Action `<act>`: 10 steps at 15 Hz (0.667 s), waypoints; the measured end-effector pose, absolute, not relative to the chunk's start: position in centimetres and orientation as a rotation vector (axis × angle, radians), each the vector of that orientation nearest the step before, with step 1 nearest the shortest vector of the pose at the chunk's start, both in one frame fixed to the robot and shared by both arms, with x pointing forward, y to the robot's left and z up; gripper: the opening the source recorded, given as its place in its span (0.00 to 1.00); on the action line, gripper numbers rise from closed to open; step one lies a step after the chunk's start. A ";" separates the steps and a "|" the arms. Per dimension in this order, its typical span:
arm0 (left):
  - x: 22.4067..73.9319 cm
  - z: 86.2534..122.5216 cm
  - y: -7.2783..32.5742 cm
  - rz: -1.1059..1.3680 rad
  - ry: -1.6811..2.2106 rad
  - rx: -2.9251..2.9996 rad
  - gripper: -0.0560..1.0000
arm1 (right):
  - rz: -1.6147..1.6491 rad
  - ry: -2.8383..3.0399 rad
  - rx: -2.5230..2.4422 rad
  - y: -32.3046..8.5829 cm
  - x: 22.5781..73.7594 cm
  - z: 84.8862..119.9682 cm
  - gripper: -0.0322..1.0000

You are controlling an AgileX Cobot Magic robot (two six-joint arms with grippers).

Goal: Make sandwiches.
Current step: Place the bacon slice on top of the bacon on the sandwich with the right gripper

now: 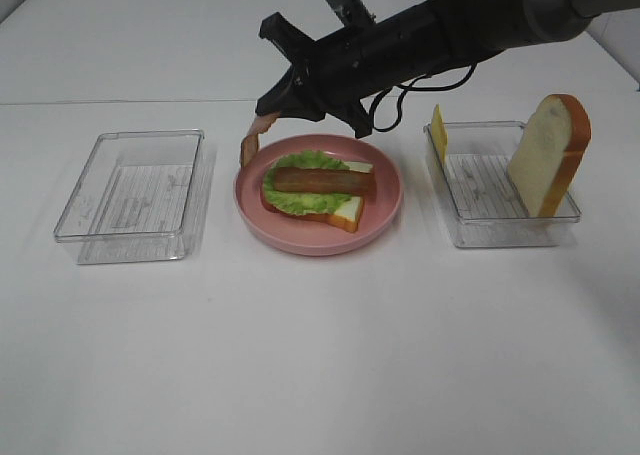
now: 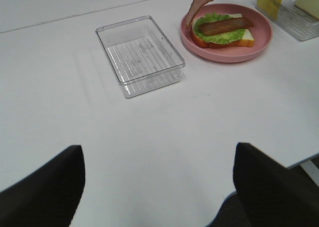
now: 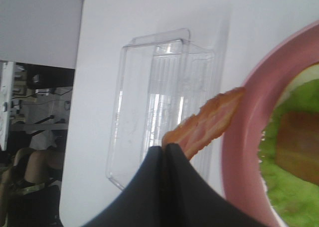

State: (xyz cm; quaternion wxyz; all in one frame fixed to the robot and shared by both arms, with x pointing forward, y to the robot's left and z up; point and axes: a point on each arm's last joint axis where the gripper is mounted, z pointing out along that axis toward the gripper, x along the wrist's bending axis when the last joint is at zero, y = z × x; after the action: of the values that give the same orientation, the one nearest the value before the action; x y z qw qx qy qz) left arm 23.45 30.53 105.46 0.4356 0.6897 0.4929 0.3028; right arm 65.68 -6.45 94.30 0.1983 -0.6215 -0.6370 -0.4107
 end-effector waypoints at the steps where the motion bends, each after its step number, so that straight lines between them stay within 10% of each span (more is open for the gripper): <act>1: 23.5 105.5 30.5 0.754 1.227 1.716 0.78 | -1.100 -1.832 -1.792 -6.8 65.7 93.8 0.03; 10: 23.5 105.5 30.5 0.754 1.227 1.716 0.78 | -0.813 -2.059 -1.987 -9.0 65.4 92.5 0.03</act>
State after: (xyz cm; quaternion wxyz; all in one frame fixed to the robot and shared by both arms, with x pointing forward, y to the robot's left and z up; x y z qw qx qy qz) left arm 23.45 30.53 105.46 0.4356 0.6897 0.4929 0.3028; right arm 65.42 -9.02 92.46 0.0831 -0.6657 -0.6897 -0.2724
